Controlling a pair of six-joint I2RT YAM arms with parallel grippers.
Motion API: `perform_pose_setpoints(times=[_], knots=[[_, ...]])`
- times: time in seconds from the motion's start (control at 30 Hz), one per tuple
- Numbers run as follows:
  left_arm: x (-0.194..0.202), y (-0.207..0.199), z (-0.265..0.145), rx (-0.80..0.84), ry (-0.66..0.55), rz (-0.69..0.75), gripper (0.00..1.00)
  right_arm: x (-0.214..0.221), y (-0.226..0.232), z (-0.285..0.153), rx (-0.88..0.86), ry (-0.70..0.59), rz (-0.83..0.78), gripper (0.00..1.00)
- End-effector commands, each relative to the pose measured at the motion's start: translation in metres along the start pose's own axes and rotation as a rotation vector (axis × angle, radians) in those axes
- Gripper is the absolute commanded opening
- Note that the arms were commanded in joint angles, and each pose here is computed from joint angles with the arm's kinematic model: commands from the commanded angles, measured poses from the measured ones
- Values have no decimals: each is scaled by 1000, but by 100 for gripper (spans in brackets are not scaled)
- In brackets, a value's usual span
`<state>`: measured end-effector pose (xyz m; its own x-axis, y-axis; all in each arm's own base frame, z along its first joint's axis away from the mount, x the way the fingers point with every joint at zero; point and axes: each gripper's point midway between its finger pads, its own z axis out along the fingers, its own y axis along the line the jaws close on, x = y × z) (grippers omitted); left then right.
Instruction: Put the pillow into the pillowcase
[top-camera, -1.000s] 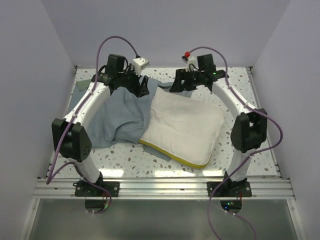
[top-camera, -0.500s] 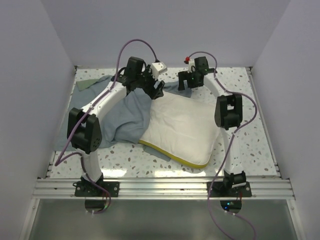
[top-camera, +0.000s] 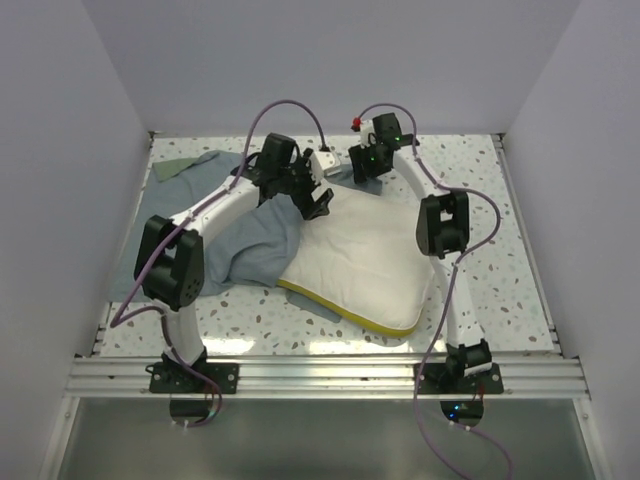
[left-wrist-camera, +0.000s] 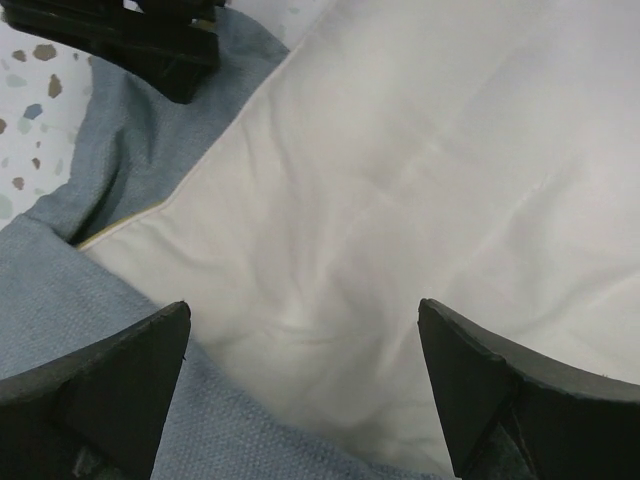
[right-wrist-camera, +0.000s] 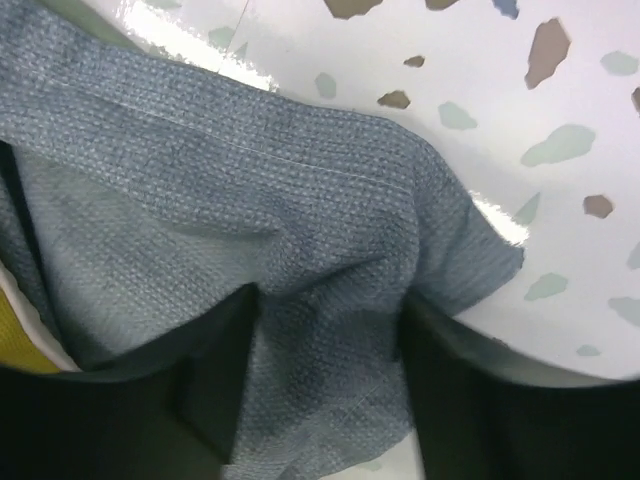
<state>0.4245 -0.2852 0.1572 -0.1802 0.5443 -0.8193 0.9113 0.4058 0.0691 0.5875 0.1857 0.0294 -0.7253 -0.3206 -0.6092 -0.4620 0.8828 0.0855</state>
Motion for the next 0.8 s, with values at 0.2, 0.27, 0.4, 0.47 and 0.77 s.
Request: perform_pose_setpoints(times=[0.2,0.27,0.4,0.47,0.77], knots=[[-33,-60,-6,111,-123,383,100,78,11,-36,-77,258,23,0],[-38,-83,3,151,-133,474,100,80,9,-54,-107,229,71,0],[-54,-121,34,231,-181,640,100,68,23,-112,-191,178,103,0],[-70,-137,49,256,-212,705,100,86,38,-121,-260,220,131,0],[-9,-192,99,526,-131,760,100,142,66,-147,-362,305,225,0]])
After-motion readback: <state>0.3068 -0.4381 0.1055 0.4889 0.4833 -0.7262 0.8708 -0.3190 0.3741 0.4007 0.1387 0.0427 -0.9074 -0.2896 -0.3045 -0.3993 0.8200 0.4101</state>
